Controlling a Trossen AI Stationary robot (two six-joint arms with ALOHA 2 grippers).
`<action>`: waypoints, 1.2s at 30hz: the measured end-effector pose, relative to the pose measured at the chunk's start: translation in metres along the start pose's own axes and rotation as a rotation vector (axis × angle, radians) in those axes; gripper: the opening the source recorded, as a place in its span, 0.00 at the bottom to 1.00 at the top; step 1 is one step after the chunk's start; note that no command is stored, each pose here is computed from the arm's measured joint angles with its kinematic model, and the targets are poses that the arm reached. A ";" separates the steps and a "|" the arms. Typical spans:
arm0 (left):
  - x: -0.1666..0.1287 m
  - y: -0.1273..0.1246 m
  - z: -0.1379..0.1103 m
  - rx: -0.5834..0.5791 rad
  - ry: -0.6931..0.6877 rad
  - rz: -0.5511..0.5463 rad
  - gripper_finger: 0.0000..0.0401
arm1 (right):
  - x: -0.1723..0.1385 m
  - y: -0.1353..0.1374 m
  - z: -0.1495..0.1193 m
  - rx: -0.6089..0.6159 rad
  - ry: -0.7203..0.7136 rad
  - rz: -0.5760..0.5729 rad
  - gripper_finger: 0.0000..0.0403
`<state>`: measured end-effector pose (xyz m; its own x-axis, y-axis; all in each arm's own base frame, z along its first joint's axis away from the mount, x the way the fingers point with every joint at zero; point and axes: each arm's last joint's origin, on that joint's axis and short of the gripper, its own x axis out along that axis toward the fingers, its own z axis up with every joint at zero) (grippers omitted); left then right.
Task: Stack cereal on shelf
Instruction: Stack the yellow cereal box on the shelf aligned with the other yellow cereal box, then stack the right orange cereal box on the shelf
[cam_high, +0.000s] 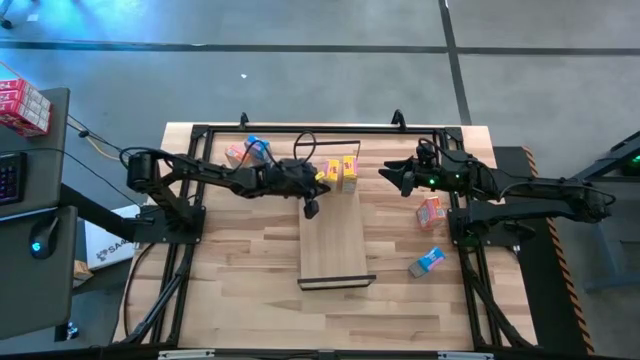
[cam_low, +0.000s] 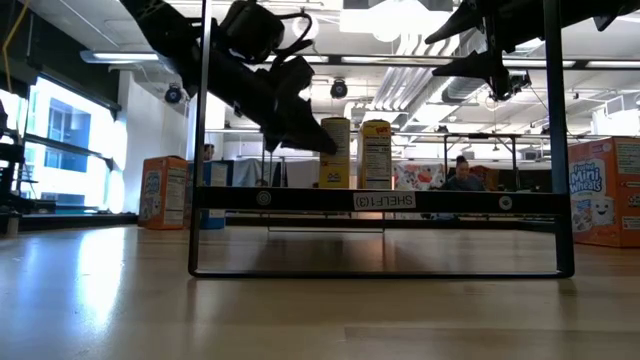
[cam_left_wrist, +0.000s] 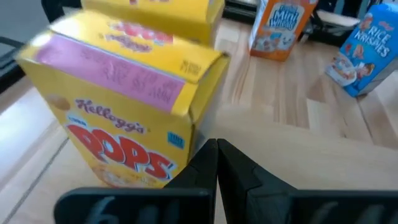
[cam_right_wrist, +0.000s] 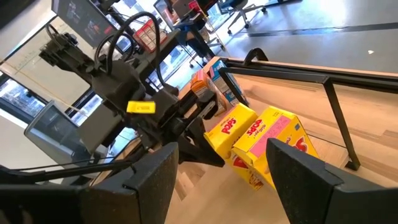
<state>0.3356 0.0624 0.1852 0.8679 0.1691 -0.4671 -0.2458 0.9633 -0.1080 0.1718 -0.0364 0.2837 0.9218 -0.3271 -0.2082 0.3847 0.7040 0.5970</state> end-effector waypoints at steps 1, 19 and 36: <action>0.000 0.000 0.001 0.000 -0.004 0.001 0.00 | 0.000 0.000 0.000 0.001 0.000 0.000 0.60; -0.004 0.007 0.006 -0.025 -0.028 -0.032 0.00 | 0.000 0.000 0.000 0.010 -0.001 0.000 0.60; -0.171 0.005 0.077 -0.095 -0.323 -0.051 0.00 | -0.028 0.029 0.041 0.106 0.318 -0.269 0.60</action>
<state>0.2196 0.0545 0.3320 0.9682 0.1932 -0.1589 -0.2247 0.9509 -0.2128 0.1547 -0.0323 0.3384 0.7647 -0.2676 -0.5862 0.6216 0.5463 0.5614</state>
